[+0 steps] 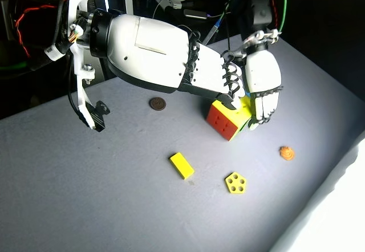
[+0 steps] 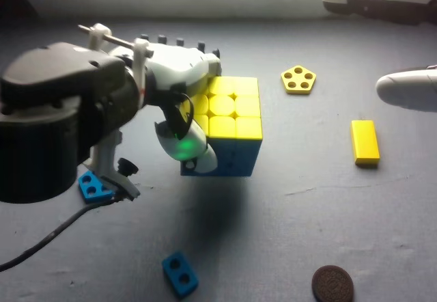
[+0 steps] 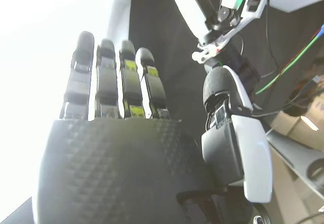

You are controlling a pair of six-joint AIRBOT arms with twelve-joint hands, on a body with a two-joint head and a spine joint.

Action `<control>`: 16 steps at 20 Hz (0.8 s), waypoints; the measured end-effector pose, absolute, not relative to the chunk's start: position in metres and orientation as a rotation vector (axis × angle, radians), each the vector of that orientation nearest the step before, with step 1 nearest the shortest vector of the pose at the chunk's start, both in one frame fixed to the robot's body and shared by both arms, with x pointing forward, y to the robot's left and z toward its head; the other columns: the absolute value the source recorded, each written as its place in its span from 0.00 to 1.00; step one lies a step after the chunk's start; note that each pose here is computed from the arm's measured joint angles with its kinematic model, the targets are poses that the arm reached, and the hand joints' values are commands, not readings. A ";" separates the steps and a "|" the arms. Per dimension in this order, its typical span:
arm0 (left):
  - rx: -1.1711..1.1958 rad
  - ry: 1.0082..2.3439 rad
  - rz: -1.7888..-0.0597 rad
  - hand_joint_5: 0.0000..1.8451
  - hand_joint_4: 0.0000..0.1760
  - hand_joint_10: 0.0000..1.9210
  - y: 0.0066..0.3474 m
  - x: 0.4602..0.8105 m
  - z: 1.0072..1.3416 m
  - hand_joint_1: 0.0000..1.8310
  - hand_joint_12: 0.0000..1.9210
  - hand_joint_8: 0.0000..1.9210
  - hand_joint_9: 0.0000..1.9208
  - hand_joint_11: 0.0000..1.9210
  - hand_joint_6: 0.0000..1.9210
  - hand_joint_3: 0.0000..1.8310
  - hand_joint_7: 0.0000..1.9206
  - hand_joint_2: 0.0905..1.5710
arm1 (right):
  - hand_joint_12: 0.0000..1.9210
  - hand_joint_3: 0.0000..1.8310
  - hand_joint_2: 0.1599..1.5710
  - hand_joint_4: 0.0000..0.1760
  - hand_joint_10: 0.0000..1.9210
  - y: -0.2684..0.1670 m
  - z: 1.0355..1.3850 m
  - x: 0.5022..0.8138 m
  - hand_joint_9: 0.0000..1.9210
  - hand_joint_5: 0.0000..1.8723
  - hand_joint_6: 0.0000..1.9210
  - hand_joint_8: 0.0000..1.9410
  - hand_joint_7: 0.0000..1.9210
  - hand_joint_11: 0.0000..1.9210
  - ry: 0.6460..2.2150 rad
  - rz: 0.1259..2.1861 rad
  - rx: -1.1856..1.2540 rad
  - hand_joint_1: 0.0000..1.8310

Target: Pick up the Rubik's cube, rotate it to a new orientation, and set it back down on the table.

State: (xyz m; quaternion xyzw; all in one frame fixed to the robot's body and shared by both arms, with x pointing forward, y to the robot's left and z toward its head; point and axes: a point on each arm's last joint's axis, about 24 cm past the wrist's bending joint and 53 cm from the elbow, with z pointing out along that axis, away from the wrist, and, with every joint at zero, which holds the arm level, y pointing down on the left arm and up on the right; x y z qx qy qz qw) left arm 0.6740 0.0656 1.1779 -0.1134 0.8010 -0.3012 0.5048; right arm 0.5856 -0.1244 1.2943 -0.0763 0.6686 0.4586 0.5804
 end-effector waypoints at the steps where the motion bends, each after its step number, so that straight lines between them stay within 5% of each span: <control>1: -0.284 1.937 -0.737 0.29 0.00 1.00 0.066 0.672 1.179 0.57 1.00 1.00 0.12 0.17 0.81 0.00 0.21 0.88 | 0.34 0.00 0.82 0.00 0.01 -0.125 1.293 0.586 0.11 0.06 0.00 0.00 0.09 0.00 1.566 1.070 -0.177 0.05; 3: -0.299 1.945 -0.780 0.29 0.00 1.00 0.061 0.667 1.184 0.58 1.00 1.00 0.13 0.18 0.80 0.00 0.25 0.88 | 0.47 0.00 0.81 0.00 0.04 -0.125 1.293 0.586 0.17 0.08 0.01 0.02 0.17 0.00 1.570 1.067 -0.176 0.05; 5: -0.300 1.941 -0.837 0.31 0.00 1.00 0.049 0.661 1.195 0.56 1.00 1.00 0.13 0.18 0.82 0.00 0.08 0.84 | 0.66 0.00 0.81 0.00 0.14 -0.125 1.292 0.587 0.24 0.12 0.01 0.01 0.25 0.00 1.572 1.066 -0.175 0.04; 7: -0.290 1.934 -0.880 0.30 0.00 1.00 0.039 0.656 1.204 0.56 1.00 1.00 0.12 0.16 0.84 0.00 0.07 0.85 | 0.91 0.00 0.81 0.00 0.57 -0.125 1.292 0.587 0.23 0.14 0.01 0.11 0.36 0.04 1.576 1.072 -0.167 0.07; 8: -0.294 1.934 -0.899 0.29 0.00 1.00 0.036 0.653 1.207 0.55 1.00 1.00 0.11 0.15 0.86 0.00 0.06 0.86 | 0.98 0.00 0.81 0.00 0.72 -0.126 1.292 0.587 0.22 0.11 0.00 0.32 0.34 0.07 1.577 1.076 -0.162 0.07; 10: -0.296 1.925 -0.923 0.31 0.00 1.00 0.031 0.651 1.215 0.56 1.00 1.00 0.12 0.16 0.84 0.00 0.08 0.85 | 1.00 0.00 0.80 0.00 0.87 -0.127 1.292 0.586 0.24 0.11 0.00 0.58 0.29 0.16 1.583 1.089 -0.148 0.08; 12: -0.295 1.919 -0.921 0.32 0.00 1.00 0.031 0.651 1.218 0.57 1.00 0.99 0.13 0.16 0.82 0.00 0.09 0.84 | 1.00 0.00 0.81 0.00 0.91 -0.125 1.291 0.585 0.24 0.09 0.00 0.64 0.28 0.20 1.587 1.091 -0.158 0.06; 13: -0.300 1.915 -0.926 0.28 0.00 1.00 0.033 0.652 1.220 0.56 1.00 1.00 0.13 0.17 0.84 0.00 0.21 0.88 | 1.00 0.00 0.81 0.00 0.92 -0.124 1.290 0.584 0.24 0.09 0.00 0.66 0.28 0.20 1.591 1.091 -0.169 0.05; 16: -0.302 1.911 -0.925 0.26 0.00 1.00 0.033 0.652 1.222 0.56 1.00 1.00 0.13 0.17 0.85 0.00 0.24 0.90 | 1.00 0.00 0.82 0.00 0.95 -0.121 1.287 0.580 0.22 0.09 0.00 0.69 0.26 0.19 1.606 1.101 -0.192 0.03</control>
